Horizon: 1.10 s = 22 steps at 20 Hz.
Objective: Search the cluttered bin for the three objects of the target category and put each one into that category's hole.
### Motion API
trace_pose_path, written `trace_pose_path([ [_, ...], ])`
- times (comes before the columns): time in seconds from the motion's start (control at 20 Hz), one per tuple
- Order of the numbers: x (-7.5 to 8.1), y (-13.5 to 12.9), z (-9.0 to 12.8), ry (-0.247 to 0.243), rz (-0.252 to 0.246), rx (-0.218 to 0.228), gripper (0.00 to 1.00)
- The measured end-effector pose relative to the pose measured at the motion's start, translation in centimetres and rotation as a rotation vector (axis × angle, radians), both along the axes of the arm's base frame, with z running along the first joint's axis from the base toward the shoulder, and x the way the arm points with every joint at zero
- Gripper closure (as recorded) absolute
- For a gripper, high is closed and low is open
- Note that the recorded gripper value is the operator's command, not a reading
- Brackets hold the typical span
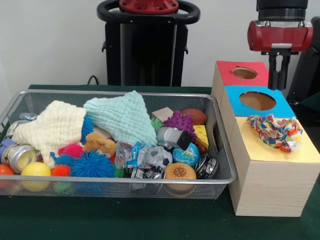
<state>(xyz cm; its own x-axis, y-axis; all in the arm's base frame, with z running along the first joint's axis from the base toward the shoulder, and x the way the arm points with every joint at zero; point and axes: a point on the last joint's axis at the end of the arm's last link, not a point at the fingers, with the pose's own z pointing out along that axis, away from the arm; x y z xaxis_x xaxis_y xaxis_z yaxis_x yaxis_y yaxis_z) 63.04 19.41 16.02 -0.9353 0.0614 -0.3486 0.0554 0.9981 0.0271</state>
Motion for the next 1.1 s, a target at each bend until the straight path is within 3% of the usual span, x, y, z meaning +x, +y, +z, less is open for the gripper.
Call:
trace_pose_path([
  [0.25, 0.5, 0.3, 0.3, -0.013, 0.005, -0.011, 1.00],
  [0.65, 2.9, 0.6, 0.2, -0.046, 0.010, -0.019, 1.00],
  [1.1, 4.3, 0.7, -1.3, -0.049, 0.013, -0.021, 1.00],
])
